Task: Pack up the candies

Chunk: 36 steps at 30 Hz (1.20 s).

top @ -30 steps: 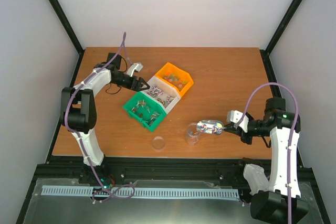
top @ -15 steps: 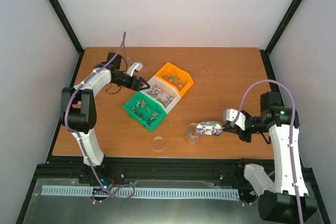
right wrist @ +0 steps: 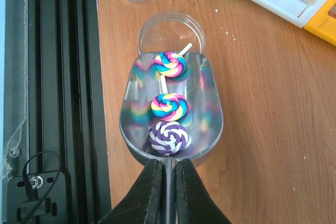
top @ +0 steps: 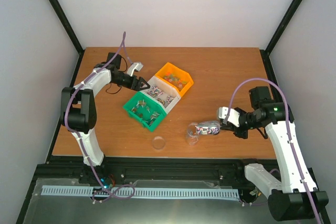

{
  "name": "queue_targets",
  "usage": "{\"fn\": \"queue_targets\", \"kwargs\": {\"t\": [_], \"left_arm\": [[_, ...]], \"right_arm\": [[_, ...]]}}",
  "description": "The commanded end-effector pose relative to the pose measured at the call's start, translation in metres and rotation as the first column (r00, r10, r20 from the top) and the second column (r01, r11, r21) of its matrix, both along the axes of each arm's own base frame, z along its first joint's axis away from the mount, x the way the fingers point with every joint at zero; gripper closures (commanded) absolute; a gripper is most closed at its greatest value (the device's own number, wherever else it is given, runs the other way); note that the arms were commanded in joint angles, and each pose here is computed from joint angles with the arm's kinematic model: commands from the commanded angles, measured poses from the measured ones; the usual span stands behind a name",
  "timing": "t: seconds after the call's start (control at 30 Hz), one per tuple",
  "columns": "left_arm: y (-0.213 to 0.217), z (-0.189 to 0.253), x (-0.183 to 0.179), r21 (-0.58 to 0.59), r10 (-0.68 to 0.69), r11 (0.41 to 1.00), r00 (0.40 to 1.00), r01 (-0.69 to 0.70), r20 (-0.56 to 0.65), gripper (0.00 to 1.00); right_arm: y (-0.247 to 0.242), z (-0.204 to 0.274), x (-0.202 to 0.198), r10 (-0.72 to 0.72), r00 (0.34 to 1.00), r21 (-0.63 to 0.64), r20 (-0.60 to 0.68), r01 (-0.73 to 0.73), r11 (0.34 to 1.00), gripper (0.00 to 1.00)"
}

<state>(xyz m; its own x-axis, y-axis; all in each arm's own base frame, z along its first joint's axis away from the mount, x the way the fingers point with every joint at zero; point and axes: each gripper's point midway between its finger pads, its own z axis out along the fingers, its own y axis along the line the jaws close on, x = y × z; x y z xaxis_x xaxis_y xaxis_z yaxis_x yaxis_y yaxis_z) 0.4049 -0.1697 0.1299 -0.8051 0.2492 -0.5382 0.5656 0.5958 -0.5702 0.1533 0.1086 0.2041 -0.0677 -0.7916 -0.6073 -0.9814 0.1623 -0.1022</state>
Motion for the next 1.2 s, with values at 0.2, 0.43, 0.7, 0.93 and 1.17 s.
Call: {"fn": "queue_targets", "kwargs": {"t": [0.2,0.43,0.7,0.93,1.17], "left_arm": [[0.000,0.003,0.006,-0.024,-0.001,1.000,1.000,0.001,0.013,0.25],[-0.001,0.003,0.008,-0.026,-0.004,1.000,1.000,0.004,0.016,0.26],[-0.001,0.002,0.007,-0.028,-0.006,1.000,1.000,0.006,0.016,0.25],[-0.001,-0.001,0.007,-0.030,-0.007,1.000,1.000,0.007,0.011,0.25],[-0.001,-0.003,0.006,-0.030,-0.009,0.999,1.000,0.010,0.012,0.25]], "right_arm": [[0.003,0.010,0.012,-0.020,1.000,-0.055,0.022,0.021,0.998,0.97],[0.003,0.011,0.012,-0.011,1.000,-0.099,0.023,0.014,0.995,0.97],[0.004,0.015,0.014,-0.010,1.000,-0.136,0.030,0.014,0.991,0.97],[0.007,0.019,0.014,0.011,0.999,-0.167,0.036,-0.004,0.986,0.97],[0.008,0.019,0.013,0.025,0.998,-0.209,0.054,-0.013,0.978,0.97]]}}
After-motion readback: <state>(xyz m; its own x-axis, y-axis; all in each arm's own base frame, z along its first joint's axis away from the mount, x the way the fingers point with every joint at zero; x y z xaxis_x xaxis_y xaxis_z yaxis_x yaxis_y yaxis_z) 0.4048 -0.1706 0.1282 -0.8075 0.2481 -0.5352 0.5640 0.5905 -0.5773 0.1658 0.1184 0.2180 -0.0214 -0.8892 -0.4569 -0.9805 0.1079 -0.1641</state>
